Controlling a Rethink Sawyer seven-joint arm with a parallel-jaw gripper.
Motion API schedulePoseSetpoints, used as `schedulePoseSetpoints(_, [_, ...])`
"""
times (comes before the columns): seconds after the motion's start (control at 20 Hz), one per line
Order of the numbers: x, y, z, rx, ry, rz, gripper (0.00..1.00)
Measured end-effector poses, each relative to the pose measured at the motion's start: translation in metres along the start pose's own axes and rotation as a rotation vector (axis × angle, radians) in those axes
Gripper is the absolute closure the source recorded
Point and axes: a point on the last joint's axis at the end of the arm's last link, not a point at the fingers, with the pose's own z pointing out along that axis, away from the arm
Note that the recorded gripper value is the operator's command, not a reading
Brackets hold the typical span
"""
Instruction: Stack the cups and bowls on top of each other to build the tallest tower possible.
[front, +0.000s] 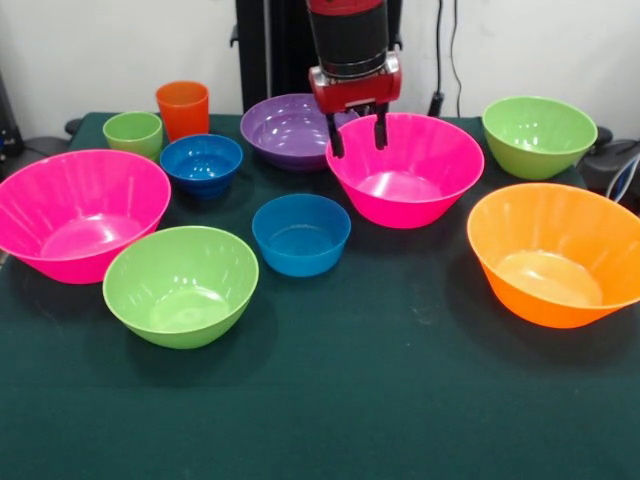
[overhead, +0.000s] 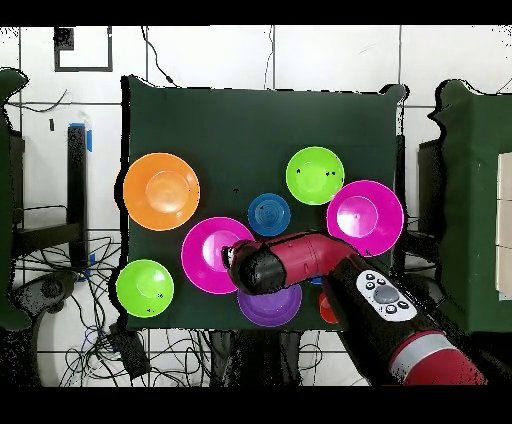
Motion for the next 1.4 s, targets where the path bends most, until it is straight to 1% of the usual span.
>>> schedulePoseSetpoints(0.5, [-0.004, -0.031, -0.012, -0.004, -0.033, 0.056, 0.00])
schedulePoseSetpoints(0.55, [-0.006, -0.035, -0.015, -0.003, -0.042, 0.063, 0.00])
schedulePoseSetpoints(0.75, [-0.012, -0.043, -0.024, 0.001, -0.063, 0.070, 0.00])
schedulePoseSetpoints(0.85, [-0.016, -0.049, -0.032, 0.008, -0.075, 0.072, 0.00])
schedulePoseSetpoints(1.1, [-0.016, -0.052, -0.037, 0.015, -0.071, 0.074, 0.00])
schedulePoseSetpoints(1.4, [-0.015, -0.046, -0.032, 0.009, -0.062, 0.061, 0.00])
